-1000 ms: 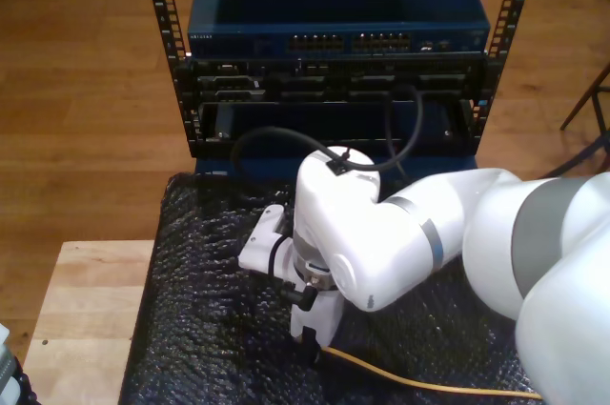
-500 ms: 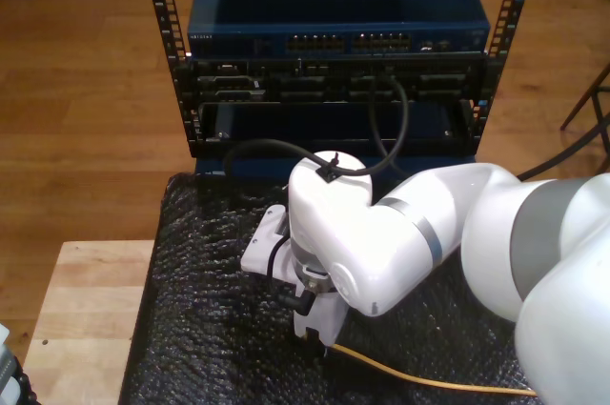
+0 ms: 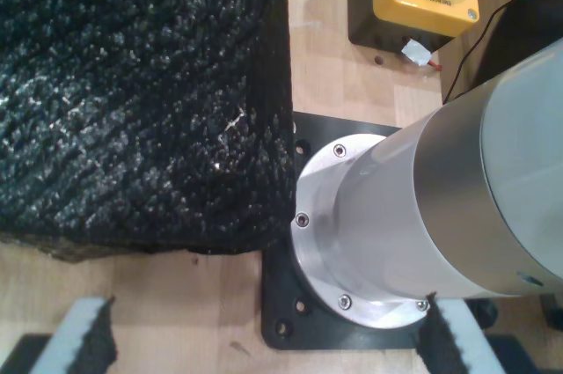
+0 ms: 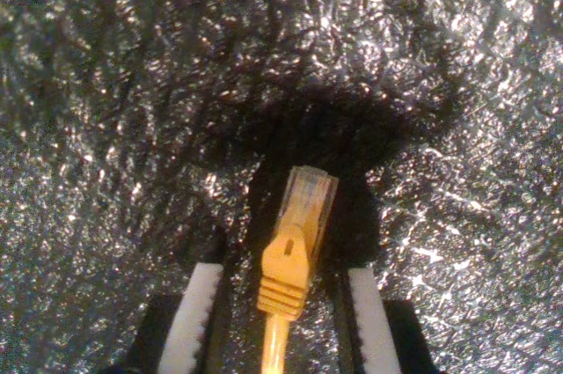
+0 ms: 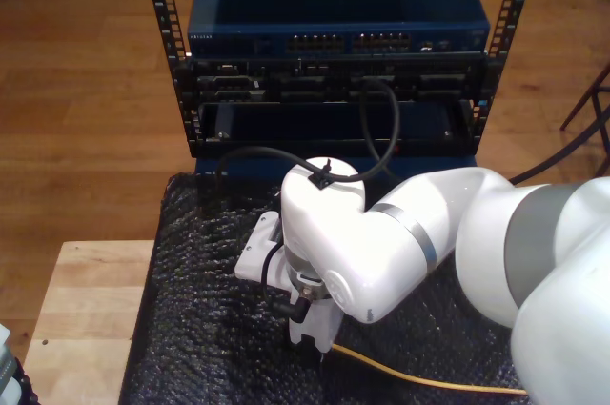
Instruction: Grab the cable and plug it in
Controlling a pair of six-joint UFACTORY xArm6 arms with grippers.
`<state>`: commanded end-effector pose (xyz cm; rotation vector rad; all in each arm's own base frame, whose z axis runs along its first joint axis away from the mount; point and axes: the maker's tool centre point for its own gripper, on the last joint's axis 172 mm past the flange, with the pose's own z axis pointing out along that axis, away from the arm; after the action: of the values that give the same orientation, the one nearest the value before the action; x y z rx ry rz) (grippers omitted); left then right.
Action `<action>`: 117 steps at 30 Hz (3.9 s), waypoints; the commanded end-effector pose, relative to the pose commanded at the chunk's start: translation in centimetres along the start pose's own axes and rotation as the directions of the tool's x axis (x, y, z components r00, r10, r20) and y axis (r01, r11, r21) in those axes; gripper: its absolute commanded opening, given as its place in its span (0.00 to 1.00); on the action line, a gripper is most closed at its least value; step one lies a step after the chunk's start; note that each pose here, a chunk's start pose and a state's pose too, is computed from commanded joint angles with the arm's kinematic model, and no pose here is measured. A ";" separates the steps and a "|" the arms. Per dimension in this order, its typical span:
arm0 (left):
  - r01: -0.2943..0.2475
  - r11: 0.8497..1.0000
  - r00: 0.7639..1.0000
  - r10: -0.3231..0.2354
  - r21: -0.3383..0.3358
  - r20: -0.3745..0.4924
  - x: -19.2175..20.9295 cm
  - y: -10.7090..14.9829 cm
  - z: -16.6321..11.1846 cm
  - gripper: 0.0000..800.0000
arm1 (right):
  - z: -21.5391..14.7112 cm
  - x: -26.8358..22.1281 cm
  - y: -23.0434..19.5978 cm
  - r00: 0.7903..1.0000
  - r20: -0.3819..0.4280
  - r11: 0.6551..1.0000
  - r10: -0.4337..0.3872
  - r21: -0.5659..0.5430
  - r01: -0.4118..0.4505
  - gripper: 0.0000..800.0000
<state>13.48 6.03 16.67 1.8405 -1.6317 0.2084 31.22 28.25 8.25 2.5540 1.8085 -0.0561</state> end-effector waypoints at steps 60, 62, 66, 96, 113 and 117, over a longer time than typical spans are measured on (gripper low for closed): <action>-0.003 1.000 1.000 0.003 0.004 -0.005 0.3 0.0 -0.3 1.00 | -4.2 -1.0 3.3 0.980 -0.018 0.974 -0.201 -0.109 0.198 0.01; -0.010 1.000 1.000 0.010 0.021 -0.013 0.7 -0.4 -0.5 1.00 | -5.2 -1.3 3.6 0.976 -0.022 0.971 -0.215 -0.115 0.211 0.01; -0.022 0.999 0.999 0.023 0.045 -0.039 2.0 -0.9 -1.7 1.00 | -6.9 -1.4 2.9 0.968 -0.051 0.966 -0.244 -0.100 0.239 0.01; -0.271 0.962 0.907 0.250 -0.015 -0.339 25.5 -6.1 -1.6 1.00 | -13.2 -3.5 1.7 0.938 -0.177 0.954 -0.299 -0.039 0.297 0.01; -0.249 0.967 0.900 0.248 0.044 -0.358 27.0 -10.8 -2.5 1.00 | -16.5 -3.2 2.0 0.905 -0.376 0.966 -0.202 0.077 0.247 0.01; -0.274 0.961 0.884 0.267 0.037 -0.384 28.8 -10.9 -2.2 1.00 | -16.5 -3.4 1.3 0.896 -0.392 0.957 -0.209 0.104 0.269 0.01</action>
<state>30.25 -16.46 29.47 1.4346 -1.5890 0.6363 31.73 25.12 24.80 2.5634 2.3388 0.3315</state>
